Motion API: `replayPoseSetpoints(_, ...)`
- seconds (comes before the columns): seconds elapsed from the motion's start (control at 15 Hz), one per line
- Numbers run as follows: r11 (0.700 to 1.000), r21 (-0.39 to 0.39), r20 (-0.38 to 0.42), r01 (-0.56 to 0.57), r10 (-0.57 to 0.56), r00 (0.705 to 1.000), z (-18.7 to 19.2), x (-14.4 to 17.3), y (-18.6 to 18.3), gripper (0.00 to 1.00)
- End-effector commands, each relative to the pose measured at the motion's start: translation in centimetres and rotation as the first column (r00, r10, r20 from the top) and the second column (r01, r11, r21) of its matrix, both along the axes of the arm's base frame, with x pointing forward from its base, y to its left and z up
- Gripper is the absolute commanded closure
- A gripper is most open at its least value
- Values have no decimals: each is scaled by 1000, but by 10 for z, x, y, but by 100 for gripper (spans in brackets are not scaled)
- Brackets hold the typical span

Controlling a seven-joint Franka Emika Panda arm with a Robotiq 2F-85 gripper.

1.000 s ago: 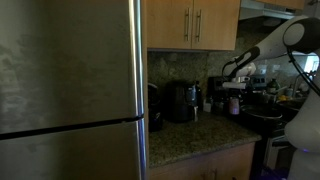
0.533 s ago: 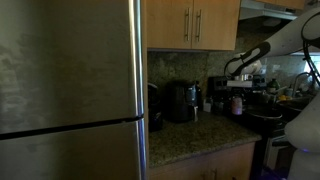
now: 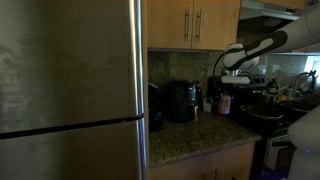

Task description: Move the can to the left.

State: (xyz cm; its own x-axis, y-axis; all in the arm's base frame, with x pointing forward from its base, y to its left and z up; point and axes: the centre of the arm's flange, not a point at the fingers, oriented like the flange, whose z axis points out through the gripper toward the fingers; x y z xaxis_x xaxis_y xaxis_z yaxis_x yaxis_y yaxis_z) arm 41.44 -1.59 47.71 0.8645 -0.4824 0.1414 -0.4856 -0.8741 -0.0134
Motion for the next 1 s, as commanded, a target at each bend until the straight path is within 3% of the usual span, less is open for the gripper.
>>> replayPoseSetpoints(0.0,999,10,15,-34,34,999,7,-7,5,29)
replayPoseSetpoints(0.13,998,15,31,-60,60,998,13,-15,5,29)
replayPoseSetpoints(0.2,994,43,5,-96,96,995,4,-13,14,54)
replayPoseSetpoints(0.27,977,91,-3,-194,195,981,-1,-16,41,54)
replayPoseSetpoints(0.47,932,154,22,-330,330,944,2,-36,130,54)
replayPoseSetpoints(0.6,881,191,33,-432,434,900,8,-52,195,54)
replayPoseSetpoints(0.73,820,196,47,-538,540,840,12,-58,213,54)
replayPoseSetpoints(0.8,869,174,42,-463,463,885,7,-61,206,29)
replayPoseSetpoints(0.93,841,174,53,-513,512,857,11,-67,220,29)
